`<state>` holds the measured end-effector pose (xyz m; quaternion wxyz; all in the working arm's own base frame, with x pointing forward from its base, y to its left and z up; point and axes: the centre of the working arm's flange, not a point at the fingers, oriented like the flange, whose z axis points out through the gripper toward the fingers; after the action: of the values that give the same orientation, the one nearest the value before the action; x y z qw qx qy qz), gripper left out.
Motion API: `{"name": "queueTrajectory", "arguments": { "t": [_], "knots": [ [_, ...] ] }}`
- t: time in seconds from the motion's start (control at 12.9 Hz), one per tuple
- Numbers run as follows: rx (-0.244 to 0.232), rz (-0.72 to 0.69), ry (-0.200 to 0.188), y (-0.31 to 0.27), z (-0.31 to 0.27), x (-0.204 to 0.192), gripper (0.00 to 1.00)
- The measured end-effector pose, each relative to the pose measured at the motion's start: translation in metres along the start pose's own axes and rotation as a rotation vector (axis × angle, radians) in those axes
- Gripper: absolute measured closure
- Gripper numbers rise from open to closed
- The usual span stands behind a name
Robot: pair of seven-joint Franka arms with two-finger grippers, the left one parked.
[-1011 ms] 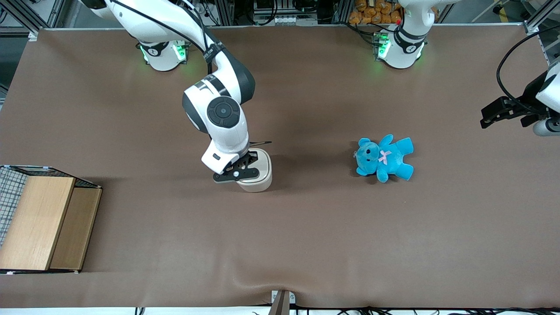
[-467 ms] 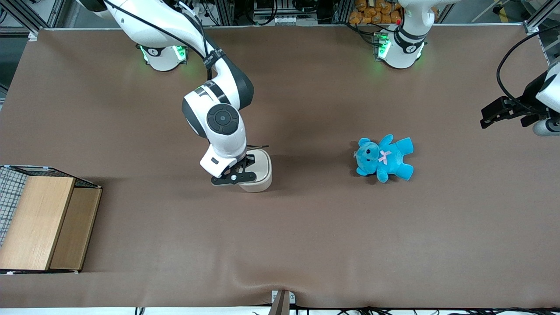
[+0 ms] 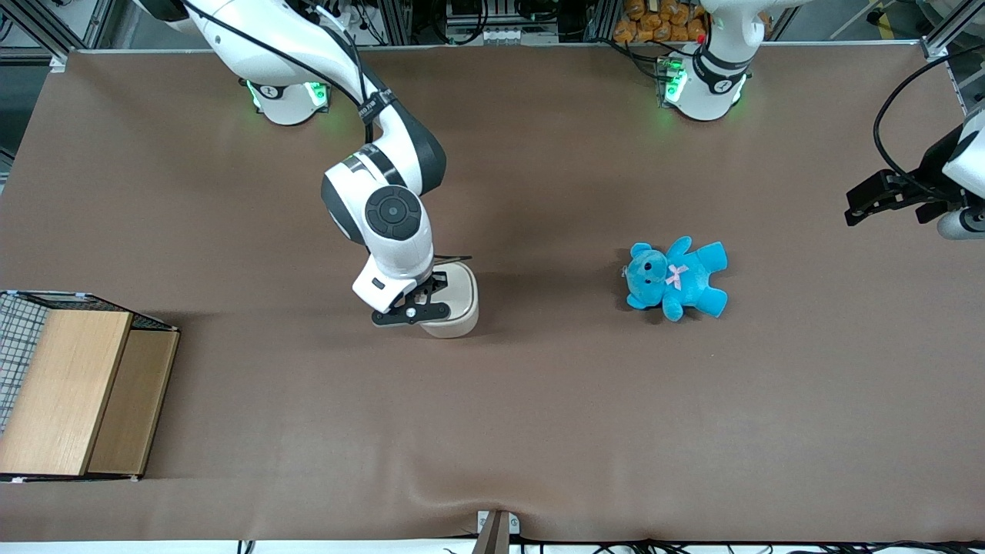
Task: Open trash can with right arm
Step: 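Lift and swing the lid open with the right gripper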
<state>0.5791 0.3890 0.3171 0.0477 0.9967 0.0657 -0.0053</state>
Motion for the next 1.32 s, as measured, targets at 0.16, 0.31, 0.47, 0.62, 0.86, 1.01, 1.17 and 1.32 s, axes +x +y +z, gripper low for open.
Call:
{"name": "queueTrajectory", "arguments": {
  "t": [0.16, 0.31, 0.47, 0.62, 0.86, 1.01, 1.17, 1.32],
  "knots": [
    [0.005, 0.0, 0.01, 0.0, 0.002, 0.0, 0.99],
    [0.009, -0.001, 0.019, 0.0, 0.002, 0.0, 0.99],
    [0.012, -0.001, 0.024, 0.001, 0.003, -0.001, 0.99],
    [0.013, -0.001, 0.026, 0.001, 0.003, -0.001, 0.99],
    [0.014, -0.001, 0.029, 0.001, 0.003, -0.001, 0.99],
    [0.015, -0.001, 0.031, 0.001, 0.002, -0.001, 0.99],
    [0.014, 0.0, 0.03, 0.002, -0.001, -0.001, 0.99],
    [0.005, 0.007, 0.015, 0.005, -0.019, 0.0, 0.99]
  ]
}}
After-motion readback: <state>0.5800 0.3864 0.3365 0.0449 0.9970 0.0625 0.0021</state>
